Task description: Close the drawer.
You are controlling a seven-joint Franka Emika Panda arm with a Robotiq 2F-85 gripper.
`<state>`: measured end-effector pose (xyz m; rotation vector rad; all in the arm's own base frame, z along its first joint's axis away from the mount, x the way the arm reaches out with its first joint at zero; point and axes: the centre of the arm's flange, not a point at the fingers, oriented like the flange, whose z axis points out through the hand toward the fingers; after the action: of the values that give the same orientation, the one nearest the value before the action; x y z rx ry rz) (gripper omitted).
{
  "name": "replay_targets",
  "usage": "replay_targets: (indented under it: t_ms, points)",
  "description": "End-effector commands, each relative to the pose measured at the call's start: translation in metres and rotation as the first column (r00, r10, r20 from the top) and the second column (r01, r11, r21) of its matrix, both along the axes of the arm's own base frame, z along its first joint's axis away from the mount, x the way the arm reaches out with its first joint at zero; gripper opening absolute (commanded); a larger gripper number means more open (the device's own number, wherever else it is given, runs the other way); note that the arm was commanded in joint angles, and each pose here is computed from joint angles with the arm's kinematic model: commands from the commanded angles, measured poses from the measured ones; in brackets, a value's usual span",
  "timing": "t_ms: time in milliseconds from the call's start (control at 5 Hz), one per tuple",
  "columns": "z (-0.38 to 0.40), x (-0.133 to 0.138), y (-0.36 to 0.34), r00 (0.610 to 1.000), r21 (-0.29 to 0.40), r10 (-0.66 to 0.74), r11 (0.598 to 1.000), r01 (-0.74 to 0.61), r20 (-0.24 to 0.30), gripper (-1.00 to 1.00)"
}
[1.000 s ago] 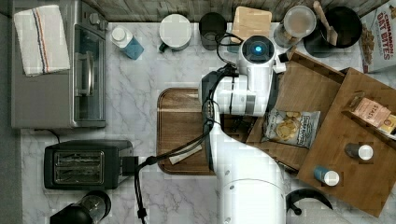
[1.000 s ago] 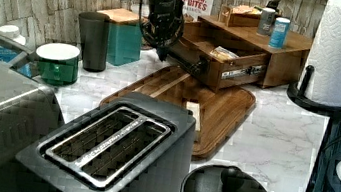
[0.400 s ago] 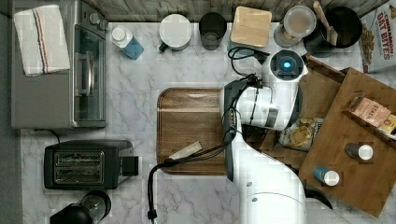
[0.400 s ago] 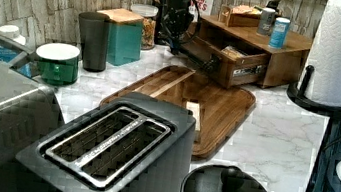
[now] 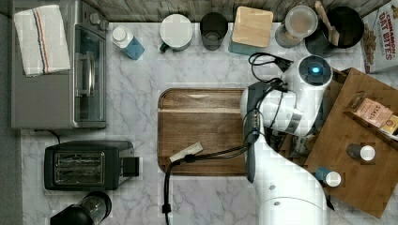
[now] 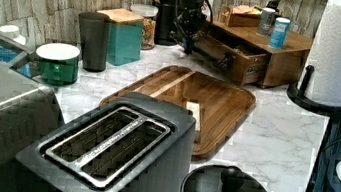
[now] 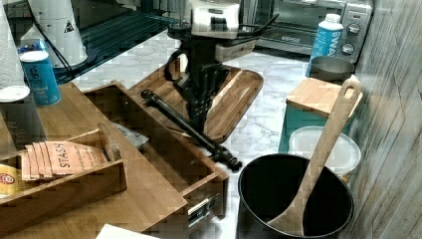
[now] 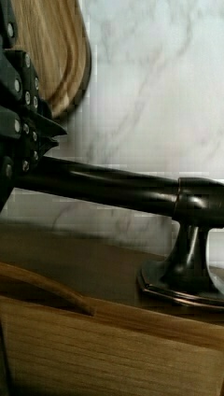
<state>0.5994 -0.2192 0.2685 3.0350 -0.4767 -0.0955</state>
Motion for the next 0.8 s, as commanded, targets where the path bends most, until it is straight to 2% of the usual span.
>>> replay_targets:
  t_ms: [200, 400, 800]
  points:
    - [0.012, -0.146, -0.244, 0.867, -0.144, -0.49, 0.855, 0.498, 0.091, -1.0]
    - [0.034, -0.158, -0.232, 0.847, -0.226, -0.525, 0.818, 0.529, 0.083, -1.0]
    - [0.034, -0.158, -0.232, 0.847, -0.226, -0.525, 0.818, 0.529, 0.082, -1.0]
